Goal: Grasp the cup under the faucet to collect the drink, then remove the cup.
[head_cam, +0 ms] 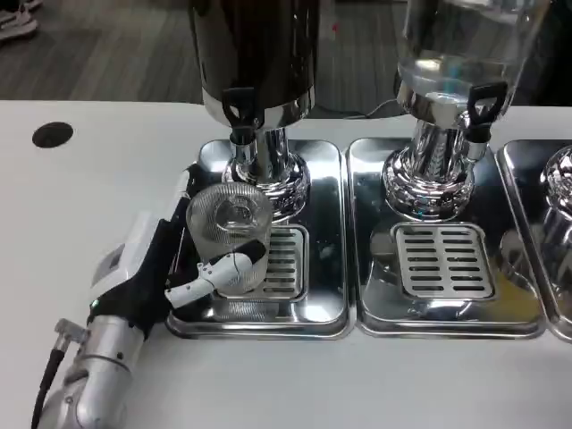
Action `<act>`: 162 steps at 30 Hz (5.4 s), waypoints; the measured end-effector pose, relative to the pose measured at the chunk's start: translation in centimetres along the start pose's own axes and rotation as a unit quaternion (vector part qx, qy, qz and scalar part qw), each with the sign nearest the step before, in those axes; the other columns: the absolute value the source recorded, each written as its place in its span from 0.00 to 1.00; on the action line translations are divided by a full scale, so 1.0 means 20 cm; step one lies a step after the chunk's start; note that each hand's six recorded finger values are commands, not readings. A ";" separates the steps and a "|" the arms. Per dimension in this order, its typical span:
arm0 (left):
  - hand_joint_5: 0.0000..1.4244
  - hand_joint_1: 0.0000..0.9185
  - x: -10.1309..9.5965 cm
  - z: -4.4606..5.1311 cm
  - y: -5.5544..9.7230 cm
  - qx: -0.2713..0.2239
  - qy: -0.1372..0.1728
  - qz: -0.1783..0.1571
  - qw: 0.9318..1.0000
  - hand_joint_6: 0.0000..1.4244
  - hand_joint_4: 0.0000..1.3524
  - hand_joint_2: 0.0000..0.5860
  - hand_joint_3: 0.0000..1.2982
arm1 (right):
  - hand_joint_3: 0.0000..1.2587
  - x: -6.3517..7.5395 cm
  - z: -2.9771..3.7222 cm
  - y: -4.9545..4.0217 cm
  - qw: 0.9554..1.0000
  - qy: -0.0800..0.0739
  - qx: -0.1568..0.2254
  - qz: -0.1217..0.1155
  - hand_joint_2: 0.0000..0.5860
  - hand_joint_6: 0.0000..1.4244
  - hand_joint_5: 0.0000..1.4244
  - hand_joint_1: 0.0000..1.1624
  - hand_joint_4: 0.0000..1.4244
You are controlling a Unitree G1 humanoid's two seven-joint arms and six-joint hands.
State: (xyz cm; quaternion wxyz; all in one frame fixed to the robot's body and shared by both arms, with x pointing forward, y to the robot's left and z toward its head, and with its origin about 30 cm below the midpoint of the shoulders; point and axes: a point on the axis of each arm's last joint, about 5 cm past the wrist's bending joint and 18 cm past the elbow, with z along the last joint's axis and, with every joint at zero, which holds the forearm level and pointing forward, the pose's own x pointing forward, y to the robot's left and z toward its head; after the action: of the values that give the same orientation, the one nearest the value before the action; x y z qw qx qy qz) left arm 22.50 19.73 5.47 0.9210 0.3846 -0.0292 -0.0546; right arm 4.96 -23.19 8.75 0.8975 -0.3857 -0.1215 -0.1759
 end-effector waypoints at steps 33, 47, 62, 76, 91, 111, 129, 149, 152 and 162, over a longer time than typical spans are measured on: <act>0.00 0.40 -0.01 0.013 0.01 0.013 0.009 -0.023 1.000 0.00 0.00 0.23 0.00 | 0.36 -0.03 -0.011 -0.016 1.000 0.007 0.004 -0.009 1.00 0.14 0.21 0.56 0.25; 0.00 0.22 -0.01 0.008 0.02 0.017 0.014 -0.021 1.000 0.00 0.00 0.00 0.00 | 0.36 -0.03 -0.014 -0.017 1.000 0.009 0.007 -0.012 1.00 0.14 0.21 0.56 0.25; 0.00 0.20 -0.08 -0.009 0.10 0.028 0.028 -0.020 0.999 0.00 0.00 0.00 0.00 | 0.36 -0.04 -0.016 -0.012 1.000 0.013 0.011 -0.015 1.00 0.14 0.21 0.56 0.25; 0.00 0.12 -0.12 0.087 0.28 -0.011 0.002 0.023 1.000 0.00 0.00 0.02 0.00 | 0.36 -0.03 -0.012 -0.002 1.000 0.011 0.016 -0.013 1.00 0.14 0.21 0.56 0.25; 0.00 0.14 -0.05 0.379 0.41 0.022 -0.066 0.040 0.997 0.00 0.00 0.06 0.00 | 0.36 -0.03 -0.004 0.007 1.000 0.010 0.021 -0.010 1.00 0.14 0.21 0.56 0.25; 0.01 0.16 -0.07 0.455 0.39 0.042 -0.088 0.031 0.995 0.00 0.09 0.08 0.09 | 0.36 -0.03 0.011 0.004 1.000 0.007 0.024 -0.012 1.00 0.14 0.22 0.56 0.25; 0.07 0.15 -0.09 0.479 0.36 0.033 -0.101 0.025 0.994 0.00 0.19 0.10 0.19 | 0.36 -0.05 0.015 0.001 1.000 0.005 0.027 -0.012 1.00 0.14 0.22 0.56 0.25; 0.08 0.13 -0.15 0.475 0.35 0.016 -0.104 0.044 0.994 0.00 0.21 0.10 0.21 | 0.36 -0.04 0.019 0.011 0.999 0.003 0.031 -0.015 1.00 0.14 0.22 0.56 0.25; 0.08 0.13 -0.15 0.479 0.34 0.012 -0.103 0.045 0.994 0.00 0.21 0.10 0.21 | 0.36 -0.04 0.016 0.012 0.999 0.006 0.031 -0.015 1.00 0.14 0.22 0.56 0.25; 0.08 0.13 -0.15 0.477 0.34 0.011 -0.102 0.047 0.994 0.00 0.21 0.10 0.21 | 0.36 -0.05 0.012 0.014 0.999 0.008 0.031 -0.014 1.00 0.14 0.22 0.56 0.25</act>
State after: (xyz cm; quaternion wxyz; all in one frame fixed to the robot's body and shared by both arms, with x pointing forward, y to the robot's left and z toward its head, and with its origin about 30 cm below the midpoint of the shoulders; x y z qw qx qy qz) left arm 19.21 18.17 17.03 0.9104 0.3856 -0.1415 -0.0498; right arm 4.22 -22.63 8.39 0.9076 -0.3543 -0.1249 -0.1873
